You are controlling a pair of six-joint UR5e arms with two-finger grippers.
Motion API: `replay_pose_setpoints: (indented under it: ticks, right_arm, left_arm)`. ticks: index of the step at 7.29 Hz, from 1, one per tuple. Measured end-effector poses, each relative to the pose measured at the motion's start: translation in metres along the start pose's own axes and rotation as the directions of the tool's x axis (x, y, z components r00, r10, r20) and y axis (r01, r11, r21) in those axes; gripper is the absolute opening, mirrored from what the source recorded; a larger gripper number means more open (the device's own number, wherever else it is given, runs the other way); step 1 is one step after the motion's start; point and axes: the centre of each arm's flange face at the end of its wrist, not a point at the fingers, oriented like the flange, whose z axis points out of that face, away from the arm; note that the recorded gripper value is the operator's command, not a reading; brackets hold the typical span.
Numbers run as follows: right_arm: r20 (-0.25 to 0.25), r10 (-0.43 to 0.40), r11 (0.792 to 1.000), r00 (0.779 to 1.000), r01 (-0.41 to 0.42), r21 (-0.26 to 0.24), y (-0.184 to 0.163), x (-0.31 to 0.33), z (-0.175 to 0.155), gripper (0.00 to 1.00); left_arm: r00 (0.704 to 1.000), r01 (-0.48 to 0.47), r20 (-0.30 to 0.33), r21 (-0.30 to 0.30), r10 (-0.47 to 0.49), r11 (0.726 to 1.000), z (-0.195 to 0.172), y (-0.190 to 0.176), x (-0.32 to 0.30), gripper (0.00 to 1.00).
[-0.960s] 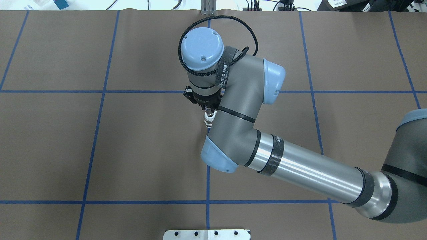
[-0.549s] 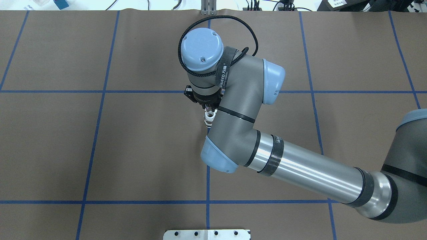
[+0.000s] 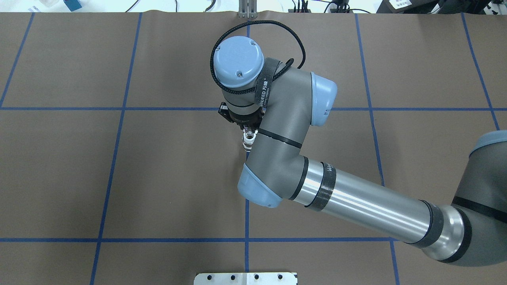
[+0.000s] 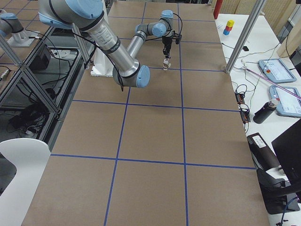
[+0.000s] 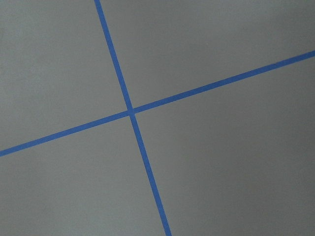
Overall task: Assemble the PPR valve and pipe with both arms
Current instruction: 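Lower the valve with the right gripper and press it into the fitting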
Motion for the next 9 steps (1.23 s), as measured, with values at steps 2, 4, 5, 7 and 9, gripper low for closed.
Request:
replay_pose_setpoints:
  ticks: [2, 4, 5, 7, 9]
  right_arm:
    - [-0.002, 0.001, 1.0, 1.0, -0.001, 0.0, 0.0004, 0.0008, 0.001, 0.0]
    - [-0.003, 0.001, 1.0, 1.0, -0.001, -0.001, 0.0005, 0.0019, 0.0025, 0.0]
    - [-0.004, -0.001, 1.0, 1.0, 0.0, -0.001, 0.0012, 0.0019, 0.003, 0.0]
    - [-0.003, -0.002, 1.0, 1.0, 0.002, -0.003, 0.0031, 0.0014, 0.0031, 0.0]
    - [-0.004, -0.003, 1.0, 1.0, 0.003, -0.004, 0.0043, 0.0021, 0.0046, 0.0]
  left_arm:
    - [1.0, 0.0, 0.0, 0.0, 0.0, 1.0, 0.0002, 0.0002, -0.0001, 1.0]
    - [1.0, 0.0, 0.0, -0.001, 0.0, 1.0, 0.0003, 0.0005, -0.0002, 1.0]
    - [1.0, 0.0, 0.0, -0.001, 0.0, 1.0, 0.0002, 0.0005, -0.0001, 1.0]
    - [1.0, 0.0, 0.0, 0.0, 0.0, 1.0, 0.0, 0.0006, -0.0001, 1.0]
    - [1.0, 0.001, 0.0, -0.001, -0.001, 1.0, 0.0002, 0.0023, -0.0005, 1.0]
